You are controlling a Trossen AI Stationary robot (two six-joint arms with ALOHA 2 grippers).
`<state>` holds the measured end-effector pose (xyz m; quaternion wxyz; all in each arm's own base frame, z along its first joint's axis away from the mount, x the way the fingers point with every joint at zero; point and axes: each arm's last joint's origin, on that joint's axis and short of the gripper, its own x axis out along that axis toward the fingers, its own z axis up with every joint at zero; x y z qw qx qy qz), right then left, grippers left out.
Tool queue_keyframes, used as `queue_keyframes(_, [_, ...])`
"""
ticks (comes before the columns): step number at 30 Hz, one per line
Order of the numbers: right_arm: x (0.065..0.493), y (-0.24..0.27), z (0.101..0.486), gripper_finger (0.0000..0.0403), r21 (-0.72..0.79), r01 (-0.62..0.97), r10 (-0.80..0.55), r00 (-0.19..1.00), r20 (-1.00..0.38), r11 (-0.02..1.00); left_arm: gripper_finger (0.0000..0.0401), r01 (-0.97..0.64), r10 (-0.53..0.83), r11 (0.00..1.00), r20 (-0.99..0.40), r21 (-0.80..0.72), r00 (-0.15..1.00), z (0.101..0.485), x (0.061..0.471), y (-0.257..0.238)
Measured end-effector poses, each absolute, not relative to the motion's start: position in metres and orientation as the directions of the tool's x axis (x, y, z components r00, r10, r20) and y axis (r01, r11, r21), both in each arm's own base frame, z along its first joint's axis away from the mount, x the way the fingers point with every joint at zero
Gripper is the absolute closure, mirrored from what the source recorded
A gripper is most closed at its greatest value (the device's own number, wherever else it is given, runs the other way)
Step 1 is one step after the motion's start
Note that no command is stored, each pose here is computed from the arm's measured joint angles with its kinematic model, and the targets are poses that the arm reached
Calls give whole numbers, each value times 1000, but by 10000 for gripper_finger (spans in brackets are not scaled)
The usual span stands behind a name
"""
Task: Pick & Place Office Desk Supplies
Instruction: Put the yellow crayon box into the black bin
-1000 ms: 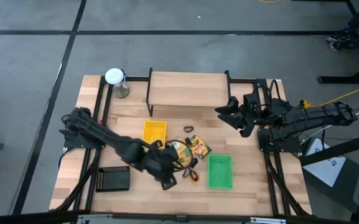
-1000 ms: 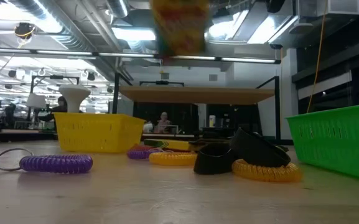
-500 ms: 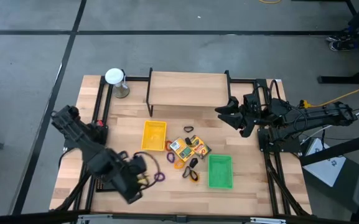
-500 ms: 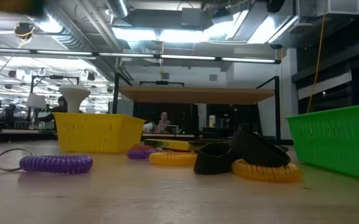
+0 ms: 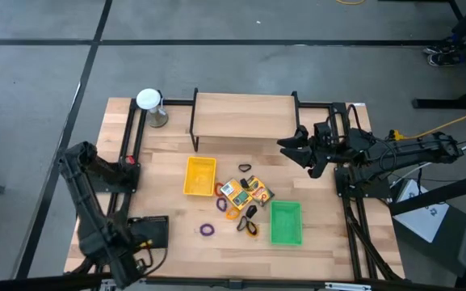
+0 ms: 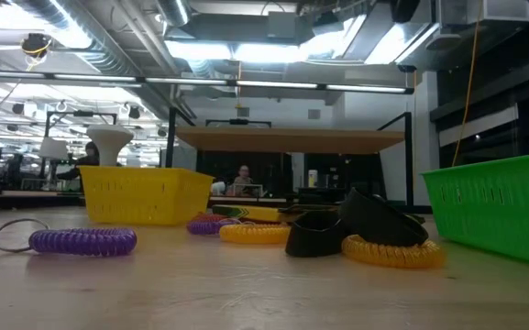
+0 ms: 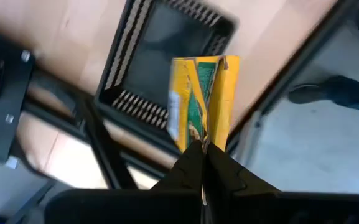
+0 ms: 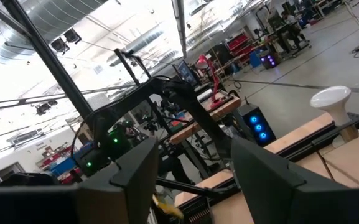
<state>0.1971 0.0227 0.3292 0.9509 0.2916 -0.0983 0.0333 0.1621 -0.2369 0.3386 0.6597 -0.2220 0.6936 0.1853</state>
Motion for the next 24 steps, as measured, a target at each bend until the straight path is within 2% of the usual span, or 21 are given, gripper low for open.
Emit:
queue_keyframes(8, [205, 24, 323, 197, 570, -106, 7, 985, 173, 815, 400, -617, 15, 782, -993, 87, -120, 312, 138, -247])
queue_keyframes(16, [210, 24, 318, 197, 600, -95, 8, 989, 147, 794, 399, -753, 52, 630, -978, 188, -201, 294, 133, -245])
queue_keyframes(24, [212, 25, 317, 197, 610, -93, 8, 990, 141, 787, 399, -840, 37, 509, -980, 186, -195, 293, 138, -243])
